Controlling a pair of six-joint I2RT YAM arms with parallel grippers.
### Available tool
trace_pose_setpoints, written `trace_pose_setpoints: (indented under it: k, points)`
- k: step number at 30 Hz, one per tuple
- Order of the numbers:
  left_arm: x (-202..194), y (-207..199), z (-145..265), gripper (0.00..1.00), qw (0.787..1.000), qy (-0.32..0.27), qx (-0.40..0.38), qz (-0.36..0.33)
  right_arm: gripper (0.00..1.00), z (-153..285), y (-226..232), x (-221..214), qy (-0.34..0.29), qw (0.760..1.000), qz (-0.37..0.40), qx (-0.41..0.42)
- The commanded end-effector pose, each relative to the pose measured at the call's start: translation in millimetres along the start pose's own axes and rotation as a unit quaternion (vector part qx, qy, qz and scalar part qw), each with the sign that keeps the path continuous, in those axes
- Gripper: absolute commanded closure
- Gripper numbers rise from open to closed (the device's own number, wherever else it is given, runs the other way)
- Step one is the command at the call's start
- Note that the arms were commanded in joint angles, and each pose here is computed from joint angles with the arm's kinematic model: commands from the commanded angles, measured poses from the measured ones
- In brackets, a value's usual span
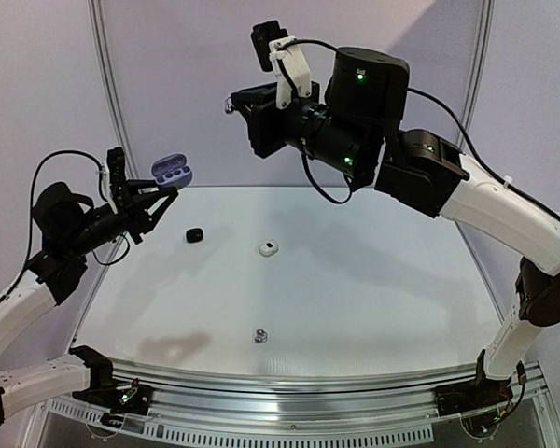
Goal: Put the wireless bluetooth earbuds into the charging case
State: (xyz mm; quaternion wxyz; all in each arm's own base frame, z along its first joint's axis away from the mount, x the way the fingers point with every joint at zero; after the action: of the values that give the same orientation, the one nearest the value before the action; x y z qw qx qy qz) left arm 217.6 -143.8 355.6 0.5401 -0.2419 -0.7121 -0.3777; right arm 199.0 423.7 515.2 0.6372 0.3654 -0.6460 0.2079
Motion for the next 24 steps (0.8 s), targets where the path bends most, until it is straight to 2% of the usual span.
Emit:
trace_pose_setpoints:
  k: [1, 6, 9, 14, 24]
  points:
    - [17, 9, -26, 1.0, 1.0, -0.028, 0.004, 0.003, 0.98, -16, 6, -9, -0.018, 0.998, 0.058, 0.0]
    - [34, -2, -46, 1.0, 0.998, -0.047, -0.028, -0.02, 0.98, -26, 8, -14, -0.034, 0.994, 0.099, 0.004]
    - [31, -7, -50, 1.0, 0.997, -0.047, -0.024, -0.057, 0.99, -31, 7, -26, -0.035, 0.994, 0.107, 0.002]
    - [30, -14, -54, 1.0, 0.995, -0.061, -0.042, -0.061, 1.0, -32, 9, -44, -0.032, 0.994, 0.101, 0.019]
    - [33, -15, -69, 1.0, 0.995, -0.072, -0.056, 0.038, 1.0, -38, 1, -53, -0.05, 0.992, 0.113, -0.031]
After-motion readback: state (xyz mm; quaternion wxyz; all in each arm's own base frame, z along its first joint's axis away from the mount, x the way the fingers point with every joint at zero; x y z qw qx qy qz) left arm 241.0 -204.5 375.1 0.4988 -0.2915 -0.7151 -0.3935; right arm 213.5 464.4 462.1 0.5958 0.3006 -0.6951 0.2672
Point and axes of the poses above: each gripper's point midway between its finger pads, its own z axis back along the fingers, its own y axis along the line the jaws close on, x = y × z, the point moved 6 cm from there along z, back along the fingers, and after that the axes turned 13 degrees about -z, right-handed, at the moved point
